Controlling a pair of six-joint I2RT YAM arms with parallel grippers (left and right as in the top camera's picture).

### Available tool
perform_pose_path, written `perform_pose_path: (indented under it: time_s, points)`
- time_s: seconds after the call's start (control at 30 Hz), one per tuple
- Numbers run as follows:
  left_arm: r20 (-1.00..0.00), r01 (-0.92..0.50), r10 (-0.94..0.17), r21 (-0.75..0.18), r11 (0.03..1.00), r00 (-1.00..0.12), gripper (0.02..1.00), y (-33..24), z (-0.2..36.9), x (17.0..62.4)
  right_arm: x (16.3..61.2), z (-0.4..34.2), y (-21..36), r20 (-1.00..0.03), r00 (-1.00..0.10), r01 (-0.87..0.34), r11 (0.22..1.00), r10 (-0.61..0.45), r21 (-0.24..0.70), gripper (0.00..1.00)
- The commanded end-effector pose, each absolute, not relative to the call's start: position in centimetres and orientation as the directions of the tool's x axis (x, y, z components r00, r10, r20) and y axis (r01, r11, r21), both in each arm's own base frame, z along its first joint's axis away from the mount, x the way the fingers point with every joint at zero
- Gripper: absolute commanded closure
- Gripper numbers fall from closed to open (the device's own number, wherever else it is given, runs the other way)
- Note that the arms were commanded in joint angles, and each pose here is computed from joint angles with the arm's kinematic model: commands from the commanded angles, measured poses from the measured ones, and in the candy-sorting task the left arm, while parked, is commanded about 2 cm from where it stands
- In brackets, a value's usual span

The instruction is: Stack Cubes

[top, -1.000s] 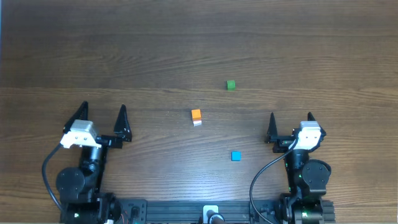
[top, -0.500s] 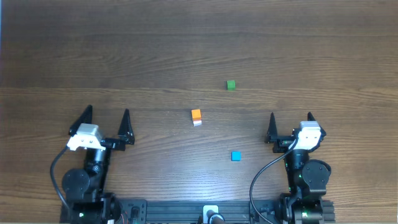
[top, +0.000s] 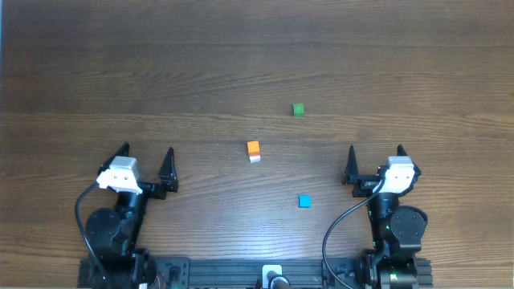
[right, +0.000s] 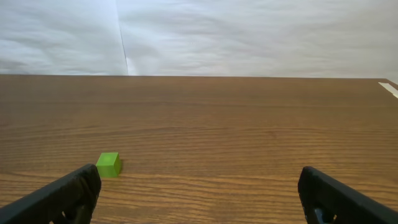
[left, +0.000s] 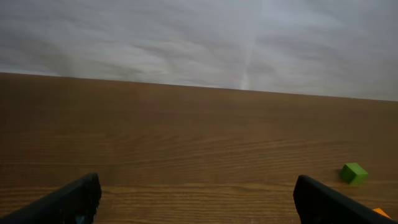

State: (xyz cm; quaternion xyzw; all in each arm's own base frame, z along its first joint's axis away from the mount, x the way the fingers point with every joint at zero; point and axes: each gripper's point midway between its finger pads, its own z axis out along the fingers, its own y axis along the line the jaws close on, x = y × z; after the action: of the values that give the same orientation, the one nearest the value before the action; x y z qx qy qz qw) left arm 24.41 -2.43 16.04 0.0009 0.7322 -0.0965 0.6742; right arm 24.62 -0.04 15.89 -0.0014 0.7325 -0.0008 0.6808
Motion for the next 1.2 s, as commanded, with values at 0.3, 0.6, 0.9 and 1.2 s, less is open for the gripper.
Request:
perform_pose_path:
  time_s: [0.3, 0.6, 0.9, 1.2]
  points:
    - [-0.990, 0.164, -0.112, -0.125, 0.979, -0.087, 0.018, -3.1, 16.0, 24.3, 24.6, 15.7, -0.3, -0.997, -0.073, 0.010, 1.000, -0.008, -0.008, 0.007]
    - [-0.990, 0.163, -0.112, -0.125, 0.979, -0.087, 0.018, -3.1, 16.0, 24.3, 24.6, 15.7, -0.3, -0.997, -0.073, 0.010, 1.000, -0.008, -0.008, 0.007]
    - [-0.990, 0.164, -0.112, -0.125, 0.979, -0.088, 0.018, -3.1, 16.0, 24.3, 24.6, 15.7, -0.3, -0.997, -0.072, 0.010, 1.000, -0.008, -0.008, 0.007]
    - [-0.990, 0.164, -0.113, -0.126, 0.978, -0.088, 0.018, -3.1, 16.0, 24.3, 24.7, 18.2, 0.2, -0.992, 0.023, -0.021, 0.992, 0.123, 0.122, 0.007]
